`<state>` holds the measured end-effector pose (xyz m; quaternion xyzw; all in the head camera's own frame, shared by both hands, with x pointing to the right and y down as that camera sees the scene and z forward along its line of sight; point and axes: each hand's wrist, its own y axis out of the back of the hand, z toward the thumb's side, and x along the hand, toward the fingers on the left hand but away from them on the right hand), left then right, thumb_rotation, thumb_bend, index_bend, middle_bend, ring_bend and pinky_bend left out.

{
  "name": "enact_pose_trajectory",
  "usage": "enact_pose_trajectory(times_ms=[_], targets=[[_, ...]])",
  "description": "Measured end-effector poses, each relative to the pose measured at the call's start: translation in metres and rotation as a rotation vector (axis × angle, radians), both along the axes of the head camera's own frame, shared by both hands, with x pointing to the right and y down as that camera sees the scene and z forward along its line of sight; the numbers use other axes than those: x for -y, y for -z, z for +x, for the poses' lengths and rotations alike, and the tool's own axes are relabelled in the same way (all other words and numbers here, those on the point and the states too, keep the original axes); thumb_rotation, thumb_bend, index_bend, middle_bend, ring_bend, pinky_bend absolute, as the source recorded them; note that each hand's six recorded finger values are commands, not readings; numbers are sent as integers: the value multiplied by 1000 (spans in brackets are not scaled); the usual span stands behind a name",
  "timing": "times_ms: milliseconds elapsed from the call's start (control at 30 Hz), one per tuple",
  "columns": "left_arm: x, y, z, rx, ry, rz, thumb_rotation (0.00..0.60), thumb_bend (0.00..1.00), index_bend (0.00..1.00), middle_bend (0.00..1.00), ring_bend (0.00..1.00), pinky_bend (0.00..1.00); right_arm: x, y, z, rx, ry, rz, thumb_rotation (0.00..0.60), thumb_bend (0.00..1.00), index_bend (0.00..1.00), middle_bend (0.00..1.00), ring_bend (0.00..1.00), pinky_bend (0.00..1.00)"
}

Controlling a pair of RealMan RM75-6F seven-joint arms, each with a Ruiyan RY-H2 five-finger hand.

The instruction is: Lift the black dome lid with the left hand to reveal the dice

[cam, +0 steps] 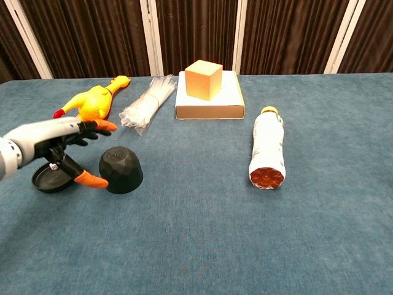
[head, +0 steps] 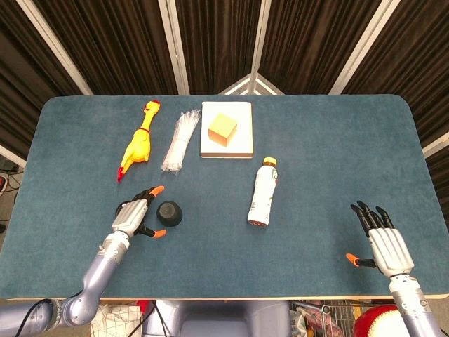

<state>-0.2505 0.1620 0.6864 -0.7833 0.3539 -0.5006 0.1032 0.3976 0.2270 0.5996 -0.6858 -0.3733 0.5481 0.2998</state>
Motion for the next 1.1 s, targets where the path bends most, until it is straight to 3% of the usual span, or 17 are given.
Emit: enact_pose_trajectory(times_ms=[167, 267, 367, 500, 733, 833, 1100], targets=[[3, 30, -5, -37, -1, 59, 600, 156, 74, 80, 0, 0, -1, -2, -1, -2, 3, -8, 600, 147, 0, 10, 160, 0], [3, 56, -22, -18, -9, 131, 600, 157, 108, 119, 0, 0, -1, -2, -1, 1, 4, -7, 600, 148, 0, 10, 160, 0], [-5, 77, -56, 92, -13, 221, 600, 159, 131, 149, 0, 0, 1, -1, 0, 0, 0, 6, 600, 148, 0, 10, 160, 0], [-25, 108, -118, 320, 38, 344, 600, 163, 147, 165, 0, 0, 4, 3, 0, 7, -2, 42, 600, 147, 0, 10, 160, 0], [-79, 148, -212, 648, 158, 420, 600, 174, 151, 176, 0, 0, 10, 6, 2, -8, 0, 105, 600, 147, 0, 10, 160, 0], [-85, 160, -220, 683, 168, 451, 600, 178, 157, 183, 0, 0, 12, 8, 2, -22, 3, 123, 600, 147, 0, 10, 160, 0], [-89, 176, -226, 651, 192, 474, 600, 178, 165, 192, 0, 0, 10, 14, 3, -45, 12, 156, 600, 148, 0, 9, 160, 0]])
